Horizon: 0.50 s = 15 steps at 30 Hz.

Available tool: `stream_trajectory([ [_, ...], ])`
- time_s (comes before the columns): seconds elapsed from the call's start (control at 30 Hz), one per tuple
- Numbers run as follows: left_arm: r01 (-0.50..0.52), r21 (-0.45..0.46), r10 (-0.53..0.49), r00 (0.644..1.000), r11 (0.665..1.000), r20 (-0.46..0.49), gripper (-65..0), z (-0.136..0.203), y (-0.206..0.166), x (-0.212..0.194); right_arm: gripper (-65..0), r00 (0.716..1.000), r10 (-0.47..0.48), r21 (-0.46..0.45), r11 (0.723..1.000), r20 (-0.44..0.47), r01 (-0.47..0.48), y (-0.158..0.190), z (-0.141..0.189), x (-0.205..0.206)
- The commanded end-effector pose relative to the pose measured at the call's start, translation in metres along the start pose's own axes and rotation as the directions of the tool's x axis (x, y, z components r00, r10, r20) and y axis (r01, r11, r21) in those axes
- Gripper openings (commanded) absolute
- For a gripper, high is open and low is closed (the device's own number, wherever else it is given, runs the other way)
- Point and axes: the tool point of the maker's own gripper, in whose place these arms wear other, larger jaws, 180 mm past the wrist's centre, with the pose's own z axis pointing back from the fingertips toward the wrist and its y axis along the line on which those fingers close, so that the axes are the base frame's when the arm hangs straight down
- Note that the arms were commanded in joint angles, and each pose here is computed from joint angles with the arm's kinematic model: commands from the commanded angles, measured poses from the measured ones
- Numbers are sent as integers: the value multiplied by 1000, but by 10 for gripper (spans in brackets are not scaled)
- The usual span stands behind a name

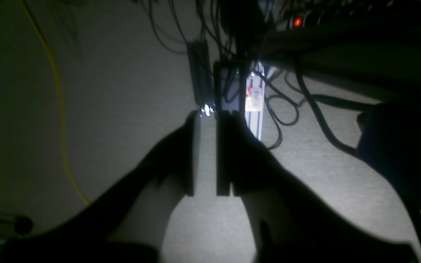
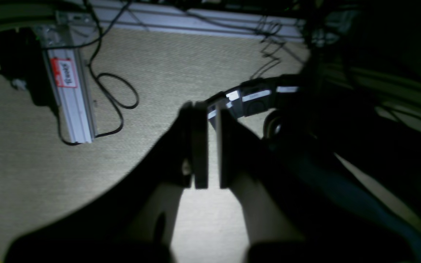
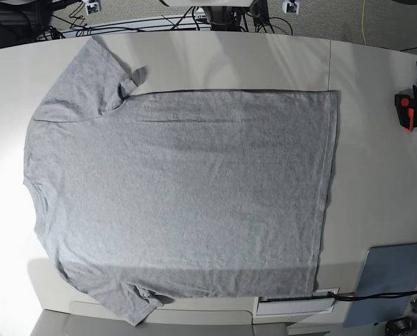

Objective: Fold the T-shirt properly

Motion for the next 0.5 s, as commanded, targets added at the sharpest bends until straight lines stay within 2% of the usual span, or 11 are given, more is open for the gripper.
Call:
stream_trajectory([
  [0.0,9,3,-9,1000,1000,-14,-577,9,4,-9,-598,1000,20,-11,1000,13,-20,-11,8,-1],
  [0.17,40,34,-40,999,999,-5,-577,39,17,-11,-598,994,97,-12,995,52,-97,-22,39,8],
  [0.3,63,11,-63,997,998,33,-577,69,18,-6,-598,992,87,-8,996,86,-86,-32,68,20],
  [0.47,113,-17,-112,990,993,82,-577,105,19,13,-598,972,194,12,980,135,-197,-34,105,46],
])
